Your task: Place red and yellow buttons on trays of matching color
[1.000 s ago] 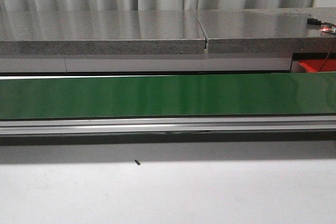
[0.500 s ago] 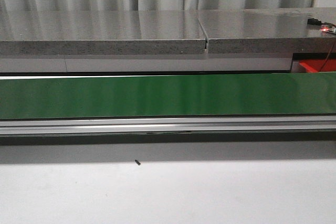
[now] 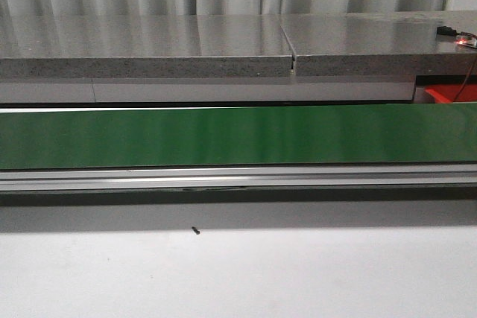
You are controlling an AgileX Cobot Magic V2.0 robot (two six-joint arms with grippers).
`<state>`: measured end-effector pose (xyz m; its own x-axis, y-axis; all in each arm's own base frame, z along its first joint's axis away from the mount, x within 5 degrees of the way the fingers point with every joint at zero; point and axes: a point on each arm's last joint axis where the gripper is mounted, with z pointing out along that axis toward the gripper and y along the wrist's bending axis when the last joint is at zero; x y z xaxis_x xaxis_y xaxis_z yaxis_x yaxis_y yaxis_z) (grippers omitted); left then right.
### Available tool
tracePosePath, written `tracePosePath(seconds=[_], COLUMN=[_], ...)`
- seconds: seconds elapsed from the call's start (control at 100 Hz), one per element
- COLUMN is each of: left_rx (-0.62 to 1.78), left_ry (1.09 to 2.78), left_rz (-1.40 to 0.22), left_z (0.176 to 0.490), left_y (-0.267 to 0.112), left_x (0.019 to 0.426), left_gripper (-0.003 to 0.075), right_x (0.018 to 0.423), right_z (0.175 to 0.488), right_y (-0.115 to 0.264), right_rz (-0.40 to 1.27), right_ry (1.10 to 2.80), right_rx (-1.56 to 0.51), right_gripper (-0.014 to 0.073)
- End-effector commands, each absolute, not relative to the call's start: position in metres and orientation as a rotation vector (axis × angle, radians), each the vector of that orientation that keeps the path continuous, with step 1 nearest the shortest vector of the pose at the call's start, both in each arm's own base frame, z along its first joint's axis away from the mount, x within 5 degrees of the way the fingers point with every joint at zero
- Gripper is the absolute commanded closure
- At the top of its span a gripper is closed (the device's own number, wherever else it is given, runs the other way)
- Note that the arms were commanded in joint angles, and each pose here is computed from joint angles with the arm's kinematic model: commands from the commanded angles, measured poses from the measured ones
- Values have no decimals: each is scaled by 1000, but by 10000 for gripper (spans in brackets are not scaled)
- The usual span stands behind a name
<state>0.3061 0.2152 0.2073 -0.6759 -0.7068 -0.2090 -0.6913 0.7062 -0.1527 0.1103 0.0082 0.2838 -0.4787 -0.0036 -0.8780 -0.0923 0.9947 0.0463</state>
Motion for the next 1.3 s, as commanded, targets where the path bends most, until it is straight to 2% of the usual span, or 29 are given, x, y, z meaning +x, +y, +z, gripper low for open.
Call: tracePosePath(seconds=[0.0,0.43,0.61,0.92,1.29], left_rx=[-1054,-948,-822,-544,-439], left_ry=[2566,2357,2354,2408,2516], left_rz=[-57,2,-83,-155,-205], left_z=[239,322,345,344,321], left_y=[215,194,166,100,70], left_x=[307,278,273,306,328], left_gripper=[492,492,492,492,492], right_x=[113,113,113,113,113], right_z=[297,297,297,297,297], right_y=[8,8,8,8,8], right_rz=[99,99,98,98,99], right_ry=[1985,1985,1984,1984,1984], right_rx=[-56,-56,-56,-56,-55], right_gripper=[687,687,687,687,687])
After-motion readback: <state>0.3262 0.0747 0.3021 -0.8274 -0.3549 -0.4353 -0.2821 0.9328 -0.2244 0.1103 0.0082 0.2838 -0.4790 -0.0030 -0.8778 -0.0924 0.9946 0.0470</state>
